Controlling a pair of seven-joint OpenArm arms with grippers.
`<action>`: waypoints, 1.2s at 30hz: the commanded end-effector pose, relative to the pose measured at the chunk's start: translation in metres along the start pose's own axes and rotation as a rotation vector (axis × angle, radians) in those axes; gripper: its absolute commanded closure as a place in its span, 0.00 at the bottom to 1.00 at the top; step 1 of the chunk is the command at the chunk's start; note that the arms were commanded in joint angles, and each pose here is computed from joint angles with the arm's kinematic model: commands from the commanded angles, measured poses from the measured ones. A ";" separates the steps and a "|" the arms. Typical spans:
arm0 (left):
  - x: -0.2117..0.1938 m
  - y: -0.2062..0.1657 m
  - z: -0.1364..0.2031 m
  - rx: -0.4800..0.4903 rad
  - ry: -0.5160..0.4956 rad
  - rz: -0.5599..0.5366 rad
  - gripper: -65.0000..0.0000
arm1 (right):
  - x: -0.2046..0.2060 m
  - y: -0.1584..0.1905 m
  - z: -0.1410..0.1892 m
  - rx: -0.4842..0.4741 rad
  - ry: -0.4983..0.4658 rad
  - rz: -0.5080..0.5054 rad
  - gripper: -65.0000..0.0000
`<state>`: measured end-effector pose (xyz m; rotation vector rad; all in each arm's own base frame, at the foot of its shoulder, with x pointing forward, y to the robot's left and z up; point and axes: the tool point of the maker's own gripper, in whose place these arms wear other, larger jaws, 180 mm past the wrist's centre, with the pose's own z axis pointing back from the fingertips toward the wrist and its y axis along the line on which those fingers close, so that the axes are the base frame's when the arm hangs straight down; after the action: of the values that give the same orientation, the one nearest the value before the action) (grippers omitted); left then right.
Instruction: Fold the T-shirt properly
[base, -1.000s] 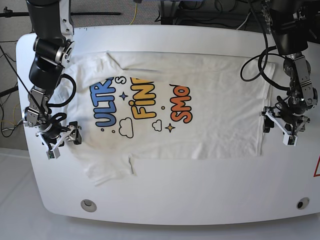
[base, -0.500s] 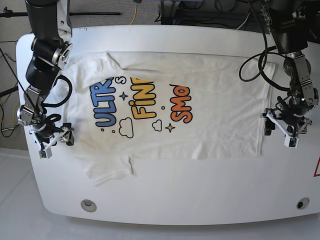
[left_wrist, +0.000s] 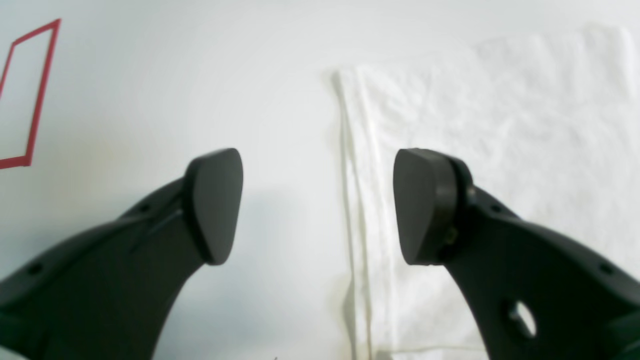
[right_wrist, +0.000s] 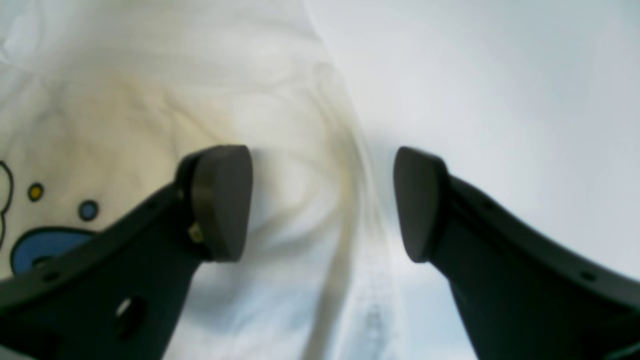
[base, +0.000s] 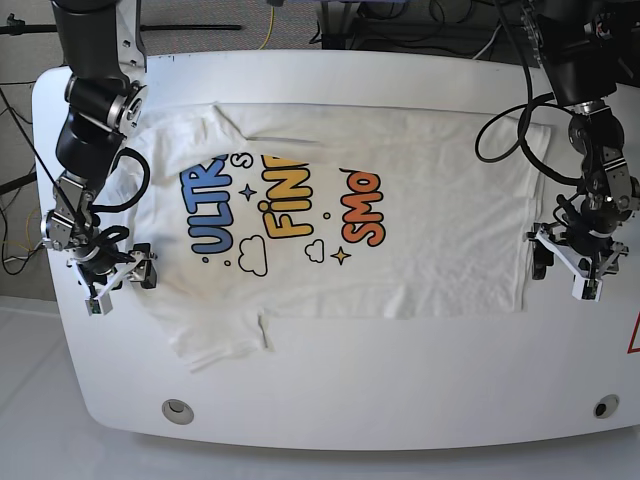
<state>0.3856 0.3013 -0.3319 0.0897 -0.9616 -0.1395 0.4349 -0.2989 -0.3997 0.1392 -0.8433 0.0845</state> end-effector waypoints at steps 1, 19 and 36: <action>0.022 0.008 0.004 0.015 -0.064 -0.004 0.31 | 0.032 0.000 0.003 0.005 -0.088 0.016 0.35; 0.010 0.009 -0.001 0.008 -0.050 0.012 0.31 | 0.022 0.002 -0.004 0.026 -0.129 -0.045 0.35; 0.010 0.006 0.000 0.004 -0.048 0.008 0.32 | -0.010 0.014 -0.012 0.060 -0.009 0.006 0.42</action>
<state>0.3813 0.3023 -0.3443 0.0761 -0.9430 -0.1285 0.4288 -0.2882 -0.4204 0.1894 -0.8468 0.0891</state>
